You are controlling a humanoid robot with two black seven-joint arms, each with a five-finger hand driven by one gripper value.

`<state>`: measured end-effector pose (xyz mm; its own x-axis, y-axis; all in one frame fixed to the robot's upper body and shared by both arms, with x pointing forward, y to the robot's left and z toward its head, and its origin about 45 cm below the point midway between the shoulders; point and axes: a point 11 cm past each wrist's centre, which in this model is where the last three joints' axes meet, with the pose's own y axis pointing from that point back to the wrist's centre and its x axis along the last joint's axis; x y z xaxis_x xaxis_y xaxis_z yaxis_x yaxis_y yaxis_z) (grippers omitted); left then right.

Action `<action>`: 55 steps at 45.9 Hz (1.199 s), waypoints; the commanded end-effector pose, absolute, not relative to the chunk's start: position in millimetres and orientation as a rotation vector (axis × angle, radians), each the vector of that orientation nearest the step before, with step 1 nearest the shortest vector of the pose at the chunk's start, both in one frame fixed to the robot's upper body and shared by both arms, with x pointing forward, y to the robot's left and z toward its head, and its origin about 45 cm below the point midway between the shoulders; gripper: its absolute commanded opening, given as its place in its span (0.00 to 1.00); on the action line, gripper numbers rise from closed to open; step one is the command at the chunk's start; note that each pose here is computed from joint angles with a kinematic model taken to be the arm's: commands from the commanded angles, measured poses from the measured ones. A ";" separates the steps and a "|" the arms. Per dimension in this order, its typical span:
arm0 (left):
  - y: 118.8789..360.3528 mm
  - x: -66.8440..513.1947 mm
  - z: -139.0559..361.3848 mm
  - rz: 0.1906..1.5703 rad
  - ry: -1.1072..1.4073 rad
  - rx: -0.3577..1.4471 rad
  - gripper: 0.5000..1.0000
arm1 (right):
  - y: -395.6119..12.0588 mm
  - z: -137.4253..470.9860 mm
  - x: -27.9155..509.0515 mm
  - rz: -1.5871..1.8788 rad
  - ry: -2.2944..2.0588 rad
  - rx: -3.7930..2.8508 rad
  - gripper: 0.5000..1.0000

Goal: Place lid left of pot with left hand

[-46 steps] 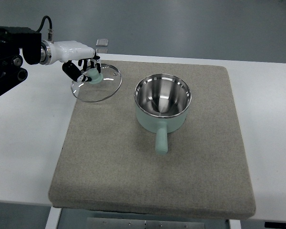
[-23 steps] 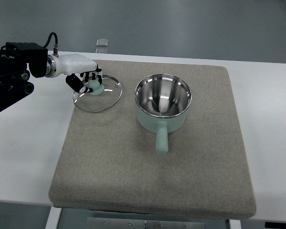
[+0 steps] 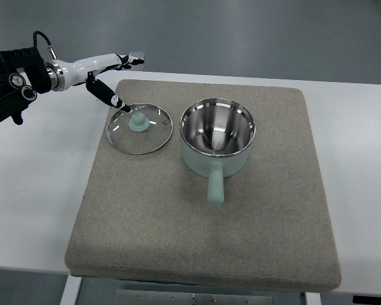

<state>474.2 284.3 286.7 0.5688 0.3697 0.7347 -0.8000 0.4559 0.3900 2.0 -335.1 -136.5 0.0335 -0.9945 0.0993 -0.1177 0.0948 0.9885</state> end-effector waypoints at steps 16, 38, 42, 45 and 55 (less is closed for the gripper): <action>328.8 480.9 291.7 1.158 0.056 0.223 0.99 | -335.5 -136.5 2.1 -1.050 -1.310 1.238 0.85; 359.5 483.0 301.8 1.155 0.353 -0.219 0.99 | -335.0 -136.5 3.0 -1.050 -1.310 1.240 0.85; 361.3 478.8 292.0 1.156 0.392 -0.244 0.99 | -335.6 -136.5 2.4 -1.056 -1.318 1.235 0.85; 362.7 478.2 292.5 1.151 0.415 -0.277 0.99 | -333.8 -136.7 2.4 -1.067 -1.317 1.240 0.85; 371.1 475.0 287.8 1.151 0.492 -0.348 0.99 | -328.5 -137.2 2.0 -1.079 -1.305 1.255 0.85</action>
